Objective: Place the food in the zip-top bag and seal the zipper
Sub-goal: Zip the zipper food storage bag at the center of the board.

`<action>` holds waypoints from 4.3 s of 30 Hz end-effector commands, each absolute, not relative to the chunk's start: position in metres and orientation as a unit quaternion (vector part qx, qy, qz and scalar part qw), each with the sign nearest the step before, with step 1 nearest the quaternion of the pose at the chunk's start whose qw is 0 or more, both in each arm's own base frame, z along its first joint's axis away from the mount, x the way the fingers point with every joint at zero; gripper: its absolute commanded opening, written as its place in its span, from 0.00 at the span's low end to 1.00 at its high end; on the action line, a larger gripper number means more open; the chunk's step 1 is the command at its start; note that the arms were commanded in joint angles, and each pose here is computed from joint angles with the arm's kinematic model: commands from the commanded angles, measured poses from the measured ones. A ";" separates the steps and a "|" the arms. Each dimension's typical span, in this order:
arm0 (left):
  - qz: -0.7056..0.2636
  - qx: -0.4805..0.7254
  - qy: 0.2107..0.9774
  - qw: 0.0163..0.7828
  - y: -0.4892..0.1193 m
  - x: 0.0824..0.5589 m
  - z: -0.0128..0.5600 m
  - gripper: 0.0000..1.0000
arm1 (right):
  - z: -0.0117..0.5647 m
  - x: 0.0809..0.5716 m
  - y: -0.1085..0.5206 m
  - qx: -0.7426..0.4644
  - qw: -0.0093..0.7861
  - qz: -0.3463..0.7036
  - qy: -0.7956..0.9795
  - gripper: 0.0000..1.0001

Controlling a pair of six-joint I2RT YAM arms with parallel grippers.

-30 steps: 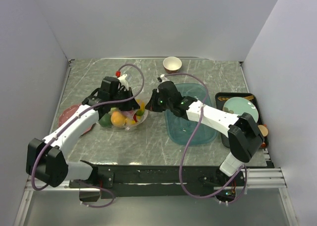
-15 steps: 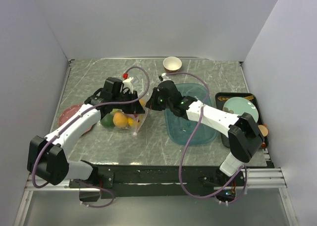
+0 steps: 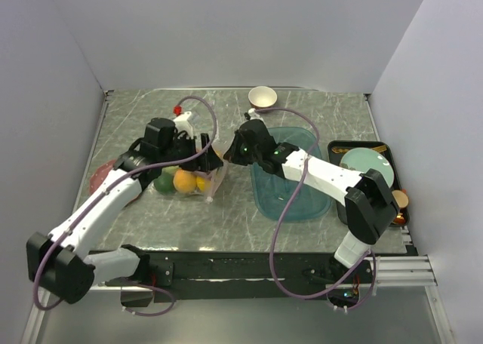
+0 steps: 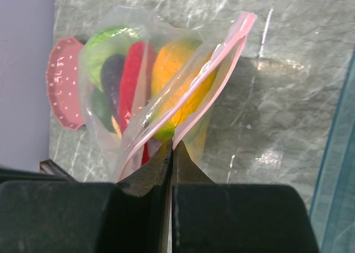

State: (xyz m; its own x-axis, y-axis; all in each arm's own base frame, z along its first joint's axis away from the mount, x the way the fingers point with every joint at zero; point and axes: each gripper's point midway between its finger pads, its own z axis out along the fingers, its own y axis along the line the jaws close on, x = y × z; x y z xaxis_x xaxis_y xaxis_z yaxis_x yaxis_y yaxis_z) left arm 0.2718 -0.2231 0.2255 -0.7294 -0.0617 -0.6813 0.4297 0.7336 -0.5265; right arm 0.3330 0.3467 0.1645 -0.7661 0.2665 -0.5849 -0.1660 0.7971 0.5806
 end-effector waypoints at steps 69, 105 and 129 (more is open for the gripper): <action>-0.571 -0.286 0.743 0.199 -0.217 0.221 0.154 0.36 | 0.196 0.357 0.330 0.064 0.367 0.346 0.861 0.04; -0.558 -0.243 0.758 0.236 -0.217 0.240 0.174 0.01 | 0.196 0.323 0.277 0.092 0.340 0.369 0.860 0.82; -0.569 -0.207 0.761 0.236 -0.223 0.235 0.179 0.01 | 0.181 0.325 0.345 0.068 0.285 0.426 0.856 0.88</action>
